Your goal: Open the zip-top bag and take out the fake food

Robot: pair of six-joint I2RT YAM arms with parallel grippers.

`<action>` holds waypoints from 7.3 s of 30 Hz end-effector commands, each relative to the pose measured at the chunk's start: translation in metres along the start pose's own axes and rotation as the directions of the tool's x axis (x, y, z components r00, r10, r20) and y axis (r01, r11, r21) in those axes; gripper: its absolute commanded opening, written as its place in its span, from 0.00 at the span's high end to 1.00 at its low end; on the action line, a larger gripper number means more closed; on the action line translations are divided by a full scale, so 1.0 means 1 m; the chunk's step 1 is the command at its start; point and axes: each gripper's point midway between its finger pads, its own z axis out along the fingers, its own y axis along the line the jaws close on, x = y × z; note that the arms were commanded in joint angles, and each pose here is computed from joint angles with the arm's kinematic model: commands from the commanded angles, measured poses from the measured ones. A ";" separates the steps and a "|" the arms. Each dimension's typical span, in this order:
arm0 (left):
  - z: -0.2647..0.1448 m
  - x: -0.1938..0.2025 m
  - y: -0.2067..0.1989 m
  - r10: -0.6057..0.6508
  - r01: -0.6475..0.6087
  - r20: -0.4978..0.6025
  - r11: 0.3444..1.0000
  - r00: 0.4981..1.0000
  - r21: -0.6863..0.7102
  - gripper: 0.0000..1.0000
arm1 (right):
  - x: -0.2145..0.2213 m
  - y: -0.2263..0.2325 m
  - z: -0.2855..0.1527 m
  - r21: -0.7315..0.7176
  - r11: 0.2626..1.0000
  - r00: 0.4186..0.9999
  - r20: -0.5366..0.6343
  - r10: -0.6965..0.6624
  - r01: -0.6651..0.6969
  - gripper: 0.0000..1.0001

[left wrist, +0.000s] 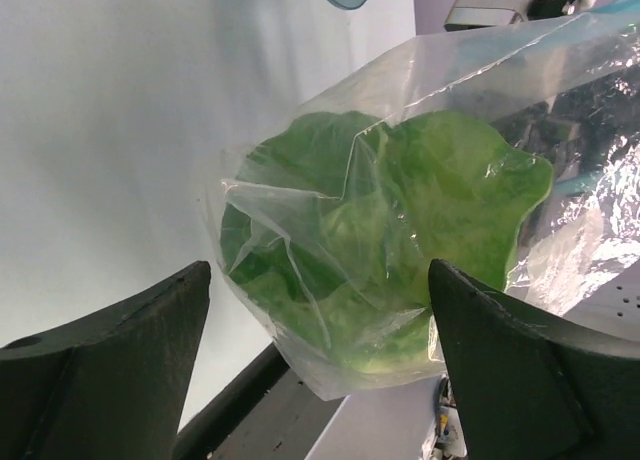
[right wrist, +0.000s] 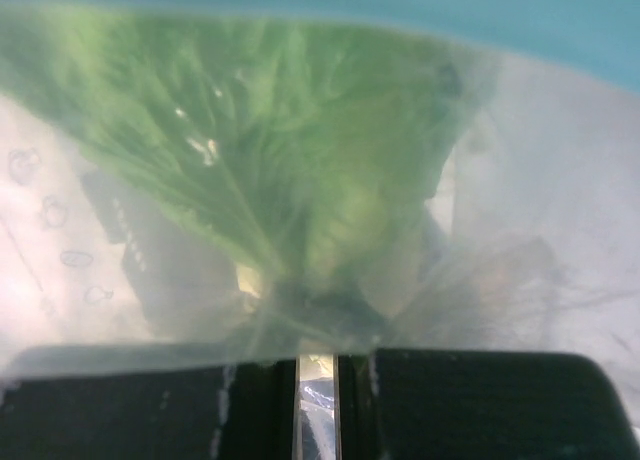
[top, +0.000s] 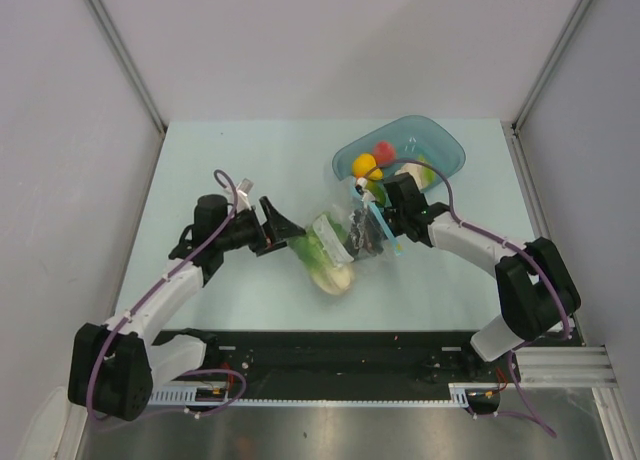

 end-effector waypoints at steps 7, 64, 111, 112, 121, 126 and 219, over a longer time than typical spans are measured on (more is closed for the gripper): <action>-0.004 -0.011 -0.004 0.050 -0.050 0.028 0.999 0.998 -0.010 0.52 | -0.006 0.028 -0.009 -0.112 0.992 0.998 0.016 -0.064 0.065 1.00; -0.016 0.055 0.034 0.054 -0.057 -0.065 0.997 0.996 -0.053 0.00 | -0.064 0.015 0.011 0.063 0.989 0.951 0.292 0.107 -0.131 1.00; -0.030 -0.003 -0.083 0.406 -0.399 0.026 0.907 0.914 -0.132 0.10 | -0.041 0.010 -0.019 0.342 0.939 0.959 0.275 -0.062 -0.037 1.00; -0.025 -0.004 -0.083 0.426 -0.419 0.011 0.894 0.905 -0.159 0.12 | -0.041 0.010 -0.019 0.345 0.938 0.960 0.274 -0.059 -0.041 1.00; 0.007 -0.004 -0.115 0.548 -0.543 -0.049 0.806 0.835 -0.235 0.14 | -0.043 0.014 -0.017 0.383 0.923 0.958 0.280 -0.068 -0.047 1.00; 0.021 0.002 -0.096 0.584 -0.600 -0.154 0.737 0.797 -0.311 0.33 | -0.043 0.017 -0.017 0.396 0.917 0.957 0.281 -0.076 -0.043 1.00; -0.043 -0.024 -0.003 0.533 -0.427 -0.103 0.532 0.840 -0.731 1.00 | -0.170 -0.017 -0.200 0.480 0.860 0.676 0.692 -0.251 -0.173 1.00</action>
